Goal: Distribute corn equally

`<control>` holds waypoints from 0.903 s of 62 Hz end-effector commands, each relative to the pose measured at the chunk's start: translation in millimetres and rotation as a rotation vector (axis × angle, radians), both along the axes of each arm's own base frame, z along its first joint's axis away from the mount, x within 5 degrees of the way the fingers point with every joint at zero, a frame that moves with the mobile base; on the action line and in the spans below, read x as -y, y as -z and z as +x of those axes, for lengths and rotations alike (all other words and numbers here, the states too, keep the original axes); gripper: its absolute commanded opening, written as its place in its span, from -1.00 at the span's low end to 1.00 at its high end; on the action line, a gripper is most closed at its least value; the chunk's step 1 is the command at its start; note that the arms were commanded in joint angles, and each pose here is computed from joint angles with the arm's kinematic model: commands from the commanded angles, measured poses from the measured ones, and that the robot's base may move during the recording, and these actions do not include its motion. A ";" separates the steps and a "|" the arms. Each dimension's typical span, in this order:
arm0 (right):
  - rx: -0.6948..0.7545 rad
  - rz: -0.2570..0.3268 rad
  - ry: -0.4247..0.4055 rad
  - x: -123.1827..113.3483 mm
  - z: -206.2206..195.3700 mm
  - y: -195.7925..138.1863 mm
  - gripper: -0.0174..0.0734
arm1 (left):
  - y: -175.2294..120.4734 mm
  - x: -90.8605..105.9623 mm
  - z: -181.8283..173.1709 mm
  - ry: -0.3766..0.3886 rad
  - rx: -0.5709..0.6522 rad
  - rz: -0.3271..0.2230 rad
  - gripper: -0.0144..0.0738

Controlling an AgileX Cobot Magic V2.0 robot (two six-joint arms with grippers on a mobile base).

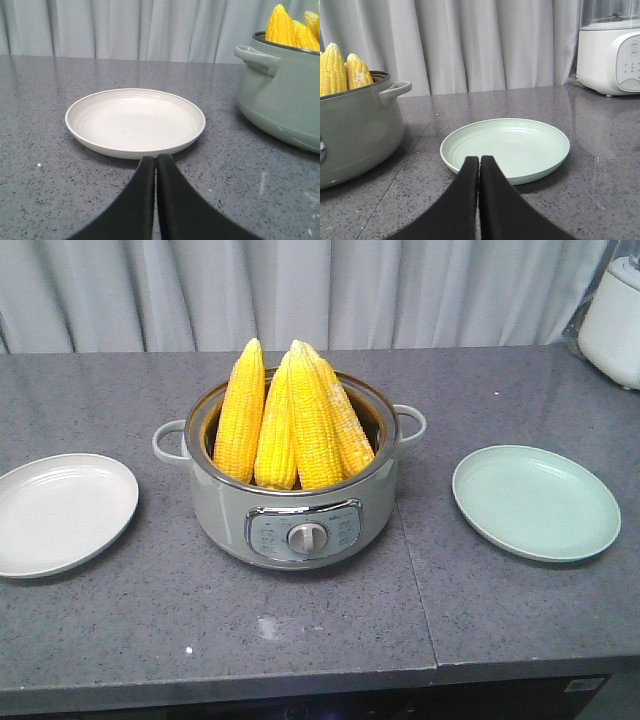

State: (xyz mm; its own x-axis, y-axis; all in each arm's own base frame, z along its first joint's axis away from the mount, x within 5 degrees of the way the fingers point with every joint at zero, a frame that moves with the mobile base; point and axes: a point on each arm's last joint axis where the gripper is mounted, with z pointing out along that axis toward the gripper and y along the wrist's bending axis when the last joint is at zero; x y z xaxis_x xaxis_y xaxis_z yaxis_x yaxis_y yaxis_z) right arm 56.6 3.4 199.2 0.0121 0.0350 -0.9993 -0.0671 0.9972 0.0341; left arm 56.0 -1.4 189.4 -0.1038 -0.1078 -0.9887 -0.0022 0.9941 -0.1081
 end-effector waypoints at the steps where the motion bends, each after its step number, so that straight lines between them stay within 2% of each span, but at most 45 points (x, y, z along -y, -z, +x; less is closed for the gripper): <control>1: 0.062 -0.012 -0.004 -0.7 -0.1 -0.9 -0.63 | -15.9 -0.6 -1.0 -0.006 0.101 -0.008 -0.69; 56: 0.062 -0.012 -0.004 -0.7 -0.1 -0.9 -0.63 | -15.9 -0.6 -1.0 -0.006 0.101 -0.008 -0.69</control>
